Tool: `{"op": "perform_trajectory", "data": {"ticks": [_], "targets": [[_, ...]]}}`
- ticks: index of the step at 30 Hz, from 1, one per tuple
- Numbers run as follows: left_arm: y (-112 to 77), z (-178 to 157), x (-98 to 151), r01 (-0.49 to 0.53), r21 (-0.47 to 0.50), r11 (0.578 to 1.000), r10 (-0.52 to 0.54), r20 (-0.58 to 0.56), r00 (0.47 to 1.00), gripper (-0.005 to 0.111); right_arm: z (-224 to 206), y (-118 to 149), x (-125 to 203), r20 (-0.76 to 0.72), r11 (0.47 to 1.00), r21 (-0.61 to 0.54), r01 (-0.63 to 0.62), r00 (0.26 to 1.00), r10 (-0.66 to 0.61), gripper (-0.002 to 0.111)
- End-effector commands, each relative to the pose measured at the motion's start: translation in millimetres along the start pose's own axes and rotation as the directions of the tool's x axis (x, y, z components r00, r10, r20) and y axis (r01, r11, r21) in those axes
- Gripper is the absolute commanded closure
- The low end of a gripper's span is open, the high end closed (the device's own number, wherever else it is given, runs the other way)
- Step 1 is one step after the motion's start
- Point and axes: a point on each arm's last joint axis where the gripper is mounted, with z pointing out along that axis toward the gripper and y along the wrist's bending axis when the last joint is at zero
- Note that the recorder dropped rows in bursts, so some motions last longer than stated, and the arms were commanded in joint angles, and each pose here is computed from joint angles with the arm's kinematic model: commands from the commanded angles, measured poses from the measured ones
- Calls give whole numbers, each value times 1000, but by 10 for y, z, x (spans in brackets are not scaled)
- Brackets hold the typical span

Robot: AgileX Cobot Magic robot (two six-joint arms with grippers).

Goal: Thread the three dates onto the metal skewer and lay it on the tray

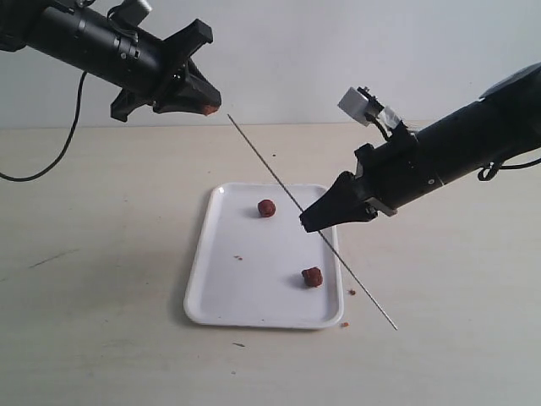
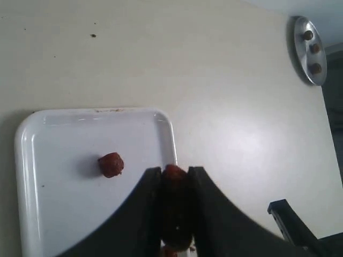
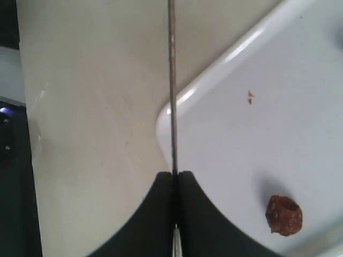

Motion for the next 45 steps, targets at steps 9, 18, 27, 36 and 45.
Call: {"op": "perform_trajectory", "data": {"ticks": [9, 18, 27, 36, 45], "targets": [[-72, -27, 6, -15, 71, 997, 16, -14, 1000, 88, 25, -8, -60, 44, 1000, 25, 2, 999, -3, 108], [-69, -26, 5, -32, 68, 997, 33, -13, 999, 88, 181, 100, -165, 17, 997, 47, 63, 998, -64, 108], [-49, -25, -19, -47, 45, 998, 47, 14, 999, 88, 168, 25, -174, 27, 991, 124, 41, 999, -45, 108], [-31, -22, -11, -63, 29, 998, 63, 8, 998, 88, 167, 21, -179, 32, 991, 129, 40, 998, -45, 108], [-120, 43, 37, -83, 33, 996, 83, 5, 997, 88, 165, 20, -191, 39, 990, 132, 48, 998, -54, 108]]}}
